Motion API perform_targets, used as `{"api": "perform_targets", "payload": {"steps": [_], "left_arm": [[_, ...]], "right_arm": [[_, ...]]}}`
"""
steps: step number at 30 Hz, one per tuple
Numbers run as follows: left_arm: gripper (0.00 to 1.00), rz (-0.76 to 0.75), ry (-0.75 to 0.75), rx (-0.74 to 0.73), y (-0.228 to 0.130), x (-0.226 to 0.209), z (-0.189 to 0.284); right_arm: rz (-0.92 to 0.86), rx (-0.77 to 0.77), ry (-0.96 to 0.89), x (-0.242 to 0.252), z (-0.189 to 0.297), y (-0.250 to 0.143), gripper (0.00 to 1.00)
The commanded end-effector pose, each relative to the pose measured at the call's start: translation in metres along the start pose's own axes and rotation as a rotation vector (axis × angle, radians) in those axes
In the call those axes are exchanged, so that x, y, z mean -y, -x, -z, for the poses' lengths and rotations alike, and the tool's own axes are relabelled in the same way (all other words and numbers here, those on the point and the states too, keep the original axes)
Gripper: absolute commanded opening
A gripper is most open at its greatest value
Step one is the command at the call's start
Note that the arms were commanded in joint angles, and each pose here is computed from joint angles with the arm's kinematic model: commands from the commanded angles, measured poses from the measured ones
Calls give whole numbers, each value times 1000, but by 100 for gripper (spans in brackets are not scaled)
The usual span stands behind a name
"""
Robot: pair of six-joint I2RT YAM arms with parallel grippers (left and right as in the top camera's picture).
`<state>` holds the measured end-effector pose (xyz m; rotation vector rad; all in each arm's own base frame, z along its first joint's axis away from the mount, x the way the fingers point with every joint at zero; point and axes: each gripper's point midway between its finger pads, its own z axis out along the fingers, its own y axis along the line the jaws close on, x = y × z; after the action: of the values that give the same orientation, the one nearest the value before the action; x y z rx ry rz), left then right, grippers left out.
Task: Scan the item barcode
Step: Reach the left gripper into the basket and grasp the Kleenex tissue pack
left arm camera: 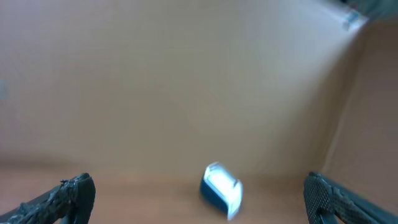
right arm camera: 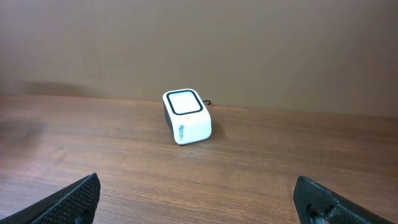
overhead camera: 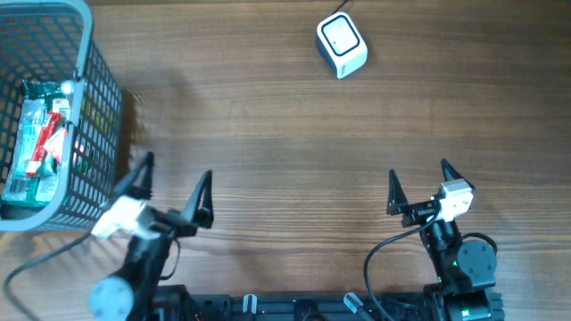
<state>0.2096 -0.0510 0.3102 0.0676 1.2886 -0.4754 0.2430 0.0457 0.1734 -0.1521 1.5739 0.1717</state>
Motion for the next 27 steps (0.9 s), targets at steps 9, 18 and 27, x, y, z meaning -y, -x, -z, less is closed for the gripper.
{"api": "perform_targets", "payload": {"steps": [9,18,27], "left_arm": [[100,62,190,-328,174,20,-65],[100,67,338,-552,170,-37,-160],[100,10,947,-619,146,-196,-127]], "right_arm": [[12,6,-14,3,0,1,100],[12,6,-14,3,0,1,100],[12,6,-14,3,0,1,100]]}}
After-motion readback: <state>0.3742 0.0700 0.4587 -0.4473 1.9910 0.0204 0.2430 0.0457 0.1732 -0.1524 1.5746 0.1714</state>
